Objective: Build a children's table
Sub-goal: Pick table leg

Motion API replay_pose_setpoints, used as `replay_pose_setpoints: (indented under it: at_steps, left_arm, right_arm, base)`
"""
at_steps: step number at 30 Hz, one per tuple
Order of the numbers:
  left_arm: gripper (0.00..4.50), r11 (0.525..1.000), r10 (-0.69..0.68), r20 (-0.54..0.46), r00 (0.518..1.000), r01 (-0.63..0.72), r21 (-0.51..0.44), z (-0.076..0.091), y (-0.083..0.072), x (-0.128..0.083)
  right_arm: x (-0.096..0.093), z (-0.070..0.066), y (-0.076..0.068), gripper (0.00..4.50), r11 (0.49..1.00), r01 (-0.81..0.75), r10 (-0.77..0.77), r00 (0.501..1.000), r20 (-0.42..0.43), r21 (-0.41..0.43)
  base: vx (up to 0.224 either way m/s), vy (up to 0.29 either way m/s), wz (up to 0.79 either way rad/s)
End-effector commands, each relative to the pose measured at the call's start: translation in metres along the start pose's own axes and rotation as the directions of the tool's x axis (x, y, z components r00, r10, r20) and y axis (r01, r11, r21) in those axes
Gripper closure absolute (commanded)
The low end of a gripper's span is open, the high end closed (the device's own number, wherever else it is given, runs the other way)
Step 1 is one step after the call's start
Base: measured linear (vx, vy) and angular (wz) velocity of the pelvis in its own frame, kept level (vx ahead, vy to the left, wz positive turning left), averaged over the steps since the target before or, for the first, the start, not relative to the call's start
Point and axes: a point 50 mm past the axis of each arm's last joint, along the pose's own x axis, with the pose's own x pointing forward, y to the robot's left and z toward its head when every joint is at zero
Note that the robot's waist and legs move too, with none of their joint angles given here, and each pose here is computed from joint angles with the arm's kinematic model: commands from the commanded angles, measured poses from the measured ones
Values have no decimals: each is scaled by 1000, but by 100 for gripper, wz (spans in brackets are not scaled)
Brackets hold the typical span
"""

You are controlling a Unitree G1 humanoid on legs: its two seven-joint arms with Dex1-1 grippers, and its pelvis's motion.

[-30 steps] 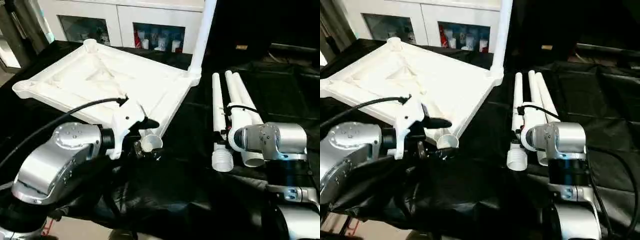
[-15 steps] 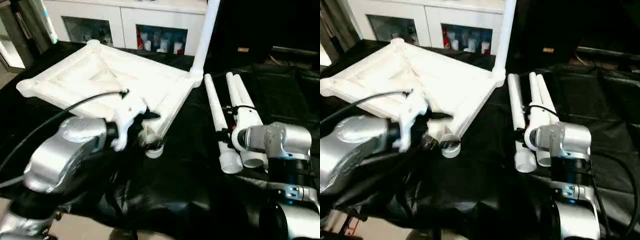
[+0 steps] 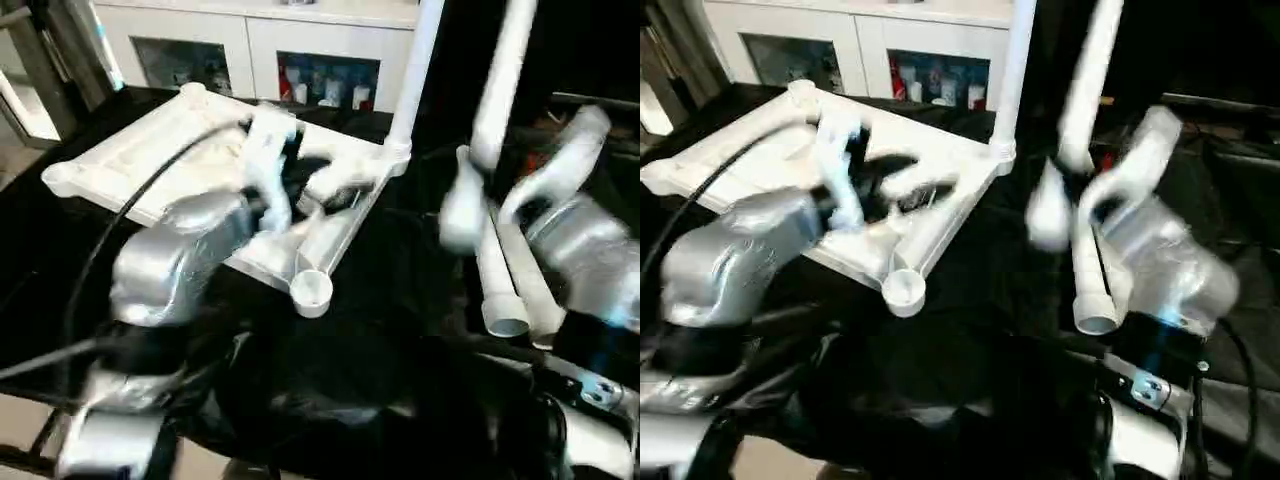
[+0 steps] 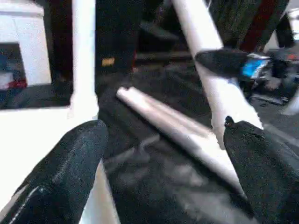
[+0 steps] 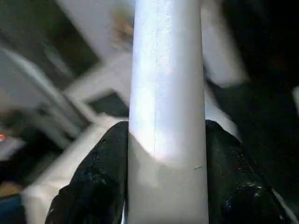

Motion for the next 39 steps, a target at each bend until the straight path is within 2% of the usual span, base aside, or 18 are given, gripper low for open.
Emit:
replay_pose_setpoints:
  at_steps: [1,4,5,6,10,17,21,29,31,33,37,39]
  left_arm:
    - [0,996,-26,60,998,31,-85,11,-1,4]
    - [0,978,-104,155,982,129,-164,25,-10,10]
    - [0,959,-131,212,969,178,-221,35,-13,14]
    - [0,959,-131,212,969,178,-221,35,-13,14]
    - [0,917,-149,265,953,233,-323,44,-15,18]
    - [0,896,-161,221,962,236,-376,37,-18,23]
    - [0,893,-92,171,981,157,-422,30,-13,29]
    - [0,885,-49,159,986,117,-451,28,-12,31]
    - [35,889,-25,144,989,88,-449,27,-11,31]
    - [35,888,-8,143,990,73,-454,26,-10,31]
    - [76,880,14,136,991,52,-472,24,-9,30]
    - [82,877,25,130,991,41,-479,23,-8,30]
  right_arm:
    - [-6,-1,18,266,983,-183,183,983,14,2]
    - [-13,-9,32,266,947,-322,322,946,-29,-5]
    - [-16,-18,39,266,925,-379,375,923,-87,-33]
    - [-16,-18,39,266,925,-379,375,923,-87,-33]
    - [-19,-27,49,266,888,-458,449,884,-132,-39]
    - [-21,-32,53,266,863,-503,491,855,-167,-36]
    - [-22,-36,58,266,846,-532,516,835,-192,-42]
    - [-19,-43,61,266,846,-527,500,834,-232,-74]
    - [-17,-45,61,266,849,-521,490,838,-241,-86]
    - [-17,-47,63,266,847,-524,491,836,-246,-88]
    - [-16,-49,65,266,845,-527,492,833,-252,-92]
    - [-16,-50,65,266,845,-527,492,833,-254,-94]
  base:
    - [0,0,0]
    - [0,0,0]
    - [0,0,0]
    - [0,0,0]
    - [0,0,0]
    - [0,0,0]
    - [0,0,0]
    - [0,0,0]
    - [0,0,0]
    - [0,0,0]
    - [0,0,0]
    - [0,0,0]
